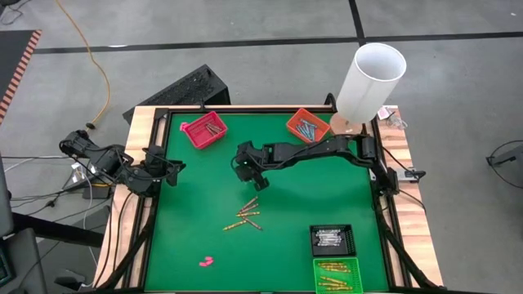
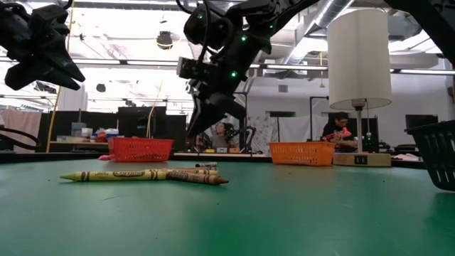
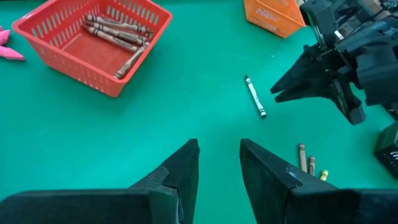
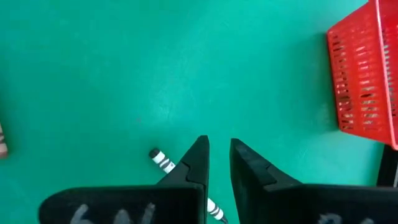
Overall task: Sort crayons
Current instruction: Put the black crayon into the black bin
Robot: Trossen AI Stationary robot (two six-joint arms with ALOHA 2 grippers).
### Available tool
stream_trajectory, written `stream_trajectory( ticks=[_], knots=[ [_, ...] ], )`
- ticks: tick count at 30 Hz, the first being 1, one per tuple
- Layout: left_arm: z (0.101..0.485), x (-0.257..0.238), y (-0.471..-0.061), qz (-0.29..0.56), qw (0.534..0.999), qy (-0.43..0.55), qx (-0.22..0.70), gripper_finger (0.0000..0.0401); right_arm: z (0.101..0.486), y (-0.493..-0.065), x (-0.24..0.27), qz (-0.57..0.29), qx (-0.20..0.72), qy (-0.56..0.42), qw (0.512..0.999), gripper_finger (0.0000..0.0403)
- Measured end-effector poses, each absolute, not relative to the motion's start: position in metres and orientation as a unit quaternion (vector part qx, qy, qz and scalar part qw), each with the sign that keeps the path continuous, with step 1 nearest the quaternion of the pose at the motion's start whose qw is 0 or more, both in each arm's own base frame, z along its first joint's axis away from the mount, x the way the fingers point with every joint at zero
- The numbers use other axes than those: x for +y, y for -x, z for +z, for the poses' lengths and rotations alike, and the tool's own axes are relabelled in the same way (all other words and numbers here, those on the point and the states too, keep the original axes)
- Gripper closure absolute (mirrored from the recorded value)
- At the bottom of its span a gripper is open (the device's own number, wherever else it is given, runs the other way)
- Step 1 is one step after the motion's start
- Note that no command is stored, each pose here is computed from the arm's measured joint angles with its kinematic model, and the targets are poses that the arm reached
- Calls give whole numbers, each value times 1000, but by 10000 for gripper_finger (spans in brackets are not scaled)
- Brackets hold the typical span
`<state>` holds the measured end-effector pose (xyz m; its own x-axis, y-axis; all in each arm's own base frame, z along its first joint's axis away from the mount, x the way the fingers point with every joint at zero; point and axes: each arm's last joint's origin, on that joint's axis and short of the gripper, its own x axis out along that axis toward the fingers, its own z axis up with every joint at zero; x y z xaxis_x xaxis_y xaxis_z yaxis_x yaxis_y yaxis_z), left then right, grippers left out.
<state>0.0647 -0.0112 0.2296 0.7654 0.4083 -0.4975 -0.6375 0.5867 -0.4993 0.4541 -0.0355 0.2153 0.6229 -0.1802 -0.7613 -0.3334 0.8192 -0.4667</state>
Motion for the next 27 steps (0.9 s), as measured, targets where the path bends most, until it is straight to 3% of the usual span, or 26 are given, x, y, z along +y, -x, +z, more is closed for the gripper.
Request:
stream_trajectory(
  ticks=[6,16,21,27],
  knots=[
    [230,-11,-65,299,874,344,167,295,214,-453,-37,50,440,300,845,309],
    [230,-11,-65,300,871,351,164,295,211,-448,-43,121,446,363,809,155],
    [230,-11,-65,301,871,352,164,295,211,-447,-50,165,431,426,778,145],
    [230,-11,-65,301,870,354,163,295,198,-448,-64,202,429,426,770,164]
  ],
)
